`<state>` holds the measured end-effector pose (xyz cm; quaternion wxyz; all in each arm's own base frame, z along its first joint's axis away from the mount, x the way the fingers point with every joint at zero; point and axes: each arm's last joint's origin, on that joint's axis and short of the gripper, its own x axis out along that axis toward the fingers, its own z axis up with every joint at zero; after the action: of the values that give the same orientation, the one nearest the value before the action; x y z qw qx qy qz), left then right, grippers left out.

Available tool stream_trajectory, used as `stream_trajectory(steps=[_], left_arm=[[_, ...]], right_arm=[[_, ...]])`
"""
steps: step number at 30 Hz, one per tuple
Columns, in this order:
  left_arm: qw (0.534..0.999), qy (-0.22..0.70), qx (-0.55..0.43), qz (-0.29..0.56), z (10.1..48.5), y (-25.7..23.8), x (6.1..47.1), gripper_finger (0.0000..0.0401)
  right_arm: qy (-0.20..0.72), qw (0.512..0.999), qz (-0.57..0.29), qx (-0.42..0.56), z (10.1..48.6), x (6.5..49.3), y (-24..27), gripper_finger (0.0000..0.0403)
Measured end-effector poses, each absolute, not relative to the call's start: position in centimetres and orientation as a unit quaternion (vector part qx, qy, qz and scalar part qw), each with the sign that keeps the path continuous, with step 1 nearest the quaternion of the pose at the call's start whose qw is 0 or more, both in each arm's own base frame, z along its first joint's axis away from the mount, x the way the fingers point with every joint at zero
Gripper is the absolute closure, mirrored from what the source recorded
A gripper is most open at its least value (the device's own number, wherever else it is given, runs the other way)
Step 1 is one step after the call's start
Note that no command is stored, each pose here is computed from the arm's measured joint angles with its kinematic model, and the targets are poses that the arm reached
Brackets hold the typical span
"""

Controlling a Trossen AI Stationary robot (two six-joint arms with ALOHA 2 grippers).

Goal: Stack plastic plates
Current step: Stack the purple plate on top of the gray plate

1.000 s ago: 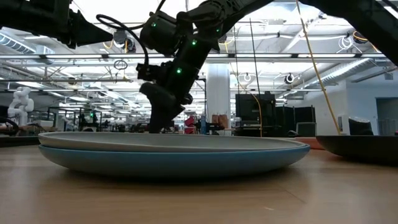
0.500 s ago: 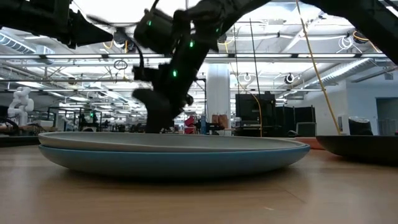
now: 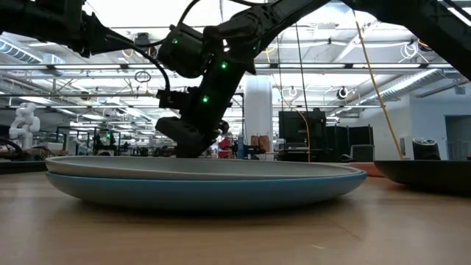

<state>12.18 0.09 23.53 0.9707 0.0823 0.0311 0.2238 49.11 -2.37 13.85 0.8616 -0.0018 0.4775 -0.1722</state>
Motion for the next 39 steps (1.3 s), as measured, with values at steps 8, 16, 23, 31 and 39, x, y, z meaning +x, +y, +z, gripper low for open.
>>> stream_trajectory(steps=[8,16,23,31,39], left_arm=[[0.971,0.031,0.083,0.224,23.5,0.1,12.2,0.0352],[0.970,0.032,0.086,0.224,23.5,0.1,12.2,0.0352],[0.970,0.032,0.085,0.224,23.5,0.1,12.2,0.0352],[0.971,0.032,0.084,0.224,23.5,0.1,12.2,0.0352],[0.971,0.031,0.080,0.224,23.5,0.1,12.2,0.0352]], right_arm=[[0.464,0.868,-0.172,-0.028,14.7,49.2,-1.2,0.0384],[0.454,0.875,-0.149,-0.073,19.0,49.9,2.2,0.0394],[0.467,0.870,-0.117,-0.103,22.6,49.3,6.9,0.0395],[0.512,0.853,-0.038,-0.093,24.2,47.0,12.9,0.0394],[0.541,0.839,0.048,-0.027,23.9,45.3,17.4,0.0394]])
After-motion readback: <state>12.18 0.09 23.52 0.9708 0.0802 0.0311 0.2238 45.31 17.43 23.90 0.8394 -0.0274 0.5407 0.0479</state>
